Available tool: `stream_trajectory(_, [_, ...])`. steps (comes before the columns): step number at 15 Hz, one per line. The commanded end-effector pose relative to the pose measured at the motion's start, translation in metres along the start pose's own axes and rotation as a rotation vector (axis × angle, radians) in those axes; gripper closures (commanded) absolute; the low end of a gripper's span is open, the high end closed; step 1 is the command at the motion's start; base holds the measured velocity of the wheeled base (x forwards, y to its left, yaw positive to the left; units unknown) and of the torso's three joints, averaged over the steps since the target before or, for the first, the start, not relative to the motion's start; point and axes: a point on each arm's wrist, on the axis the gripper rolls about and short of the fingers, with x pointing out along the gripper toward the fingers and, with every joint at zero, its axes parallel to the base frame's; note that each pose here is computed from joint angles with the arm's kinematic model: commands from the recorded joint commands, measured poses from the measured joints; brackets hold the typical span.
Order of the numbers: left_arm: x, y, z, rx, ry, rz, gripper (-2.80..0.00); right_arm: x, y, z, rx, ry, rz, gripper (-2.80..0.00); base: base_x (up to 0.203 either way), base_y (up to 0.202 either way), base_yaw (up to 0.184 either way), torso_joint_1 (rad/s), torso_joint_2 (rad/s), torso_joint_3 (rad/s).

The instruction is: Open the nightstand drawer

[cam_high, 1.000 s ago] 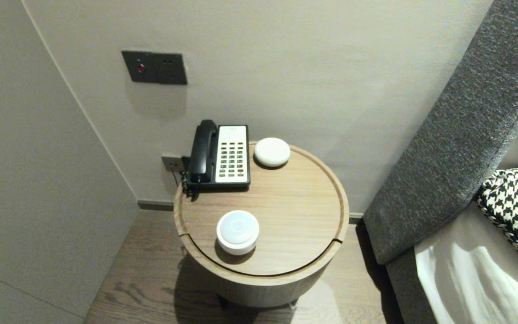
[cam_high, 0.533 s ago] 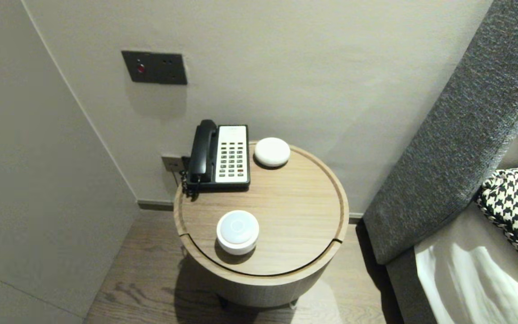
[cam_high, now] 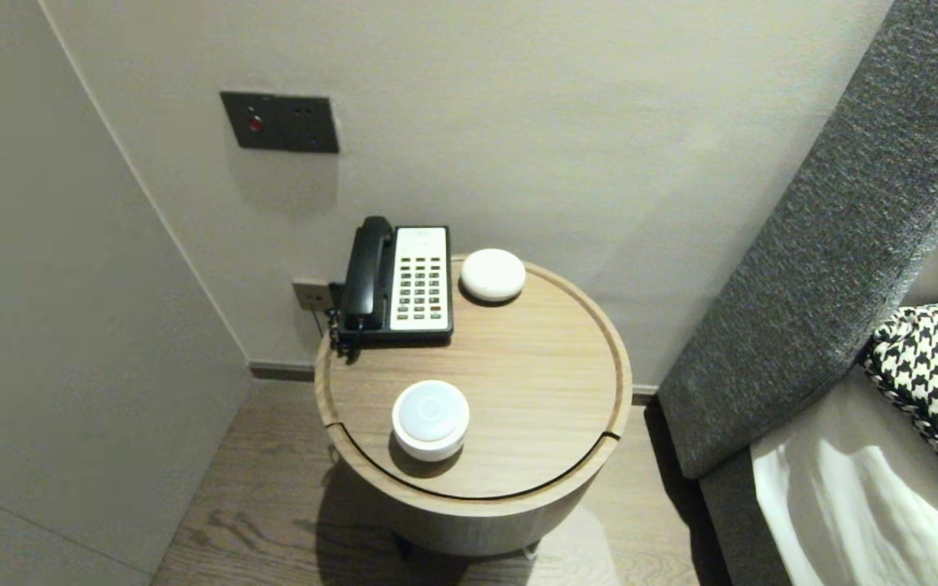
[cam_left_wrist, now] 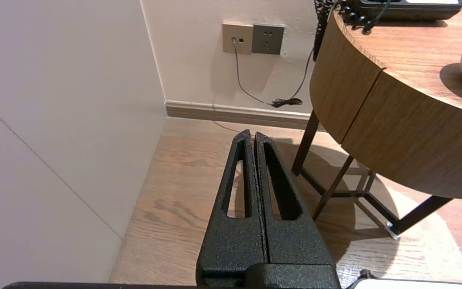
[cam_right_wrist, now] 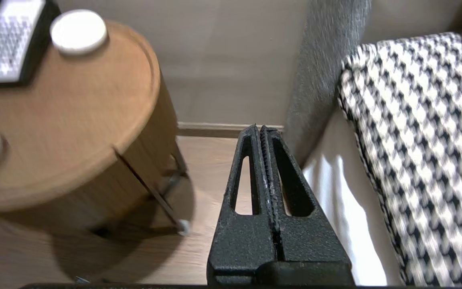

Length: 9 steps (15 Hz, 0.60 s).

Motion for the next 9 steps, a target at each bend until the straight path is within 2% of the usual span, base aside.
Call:
stream_trajectory(1, [0.000, 0.000, 0.000, 0.000, 0.002, 0.000, 0.00, 0.044, 0.002, 0.038, 0.051, 0.079, -0.006, 0.00, 0.000, 0.000, 0.000, 0.000, 0.00, 0.000])
stream_trajectory(5, [0.000, 0.000, 0.000, 0.000, -0.001, 0.000, 0.00, 0.068, 0.008, 0.084, 0.208, 0.160, 0.032, 0.00, 0.000, 0.000, 0.000, 0.000, 0.00, 0.000])
stream_trajectory(7, [0.000, 0.000, 0.000, 0.000, -0.001, 0.000, 0.00, 0.081, 0.017, 0.099, 0.311, 0.269, 0.087, 0.00, 0.000, 0.000, 0.000, 0.000, 0.00, 0.000])
stream_trajectory(9, [0.000, 0.000, 0.000, 0.000, 0.000, 0.000, 0.00, 0.105, 0.036, 0.096, 0.379, 0.442, 0.154, 0.00, 0.000, 0.000, 0.000, 0.000, 0.00, 0.000])
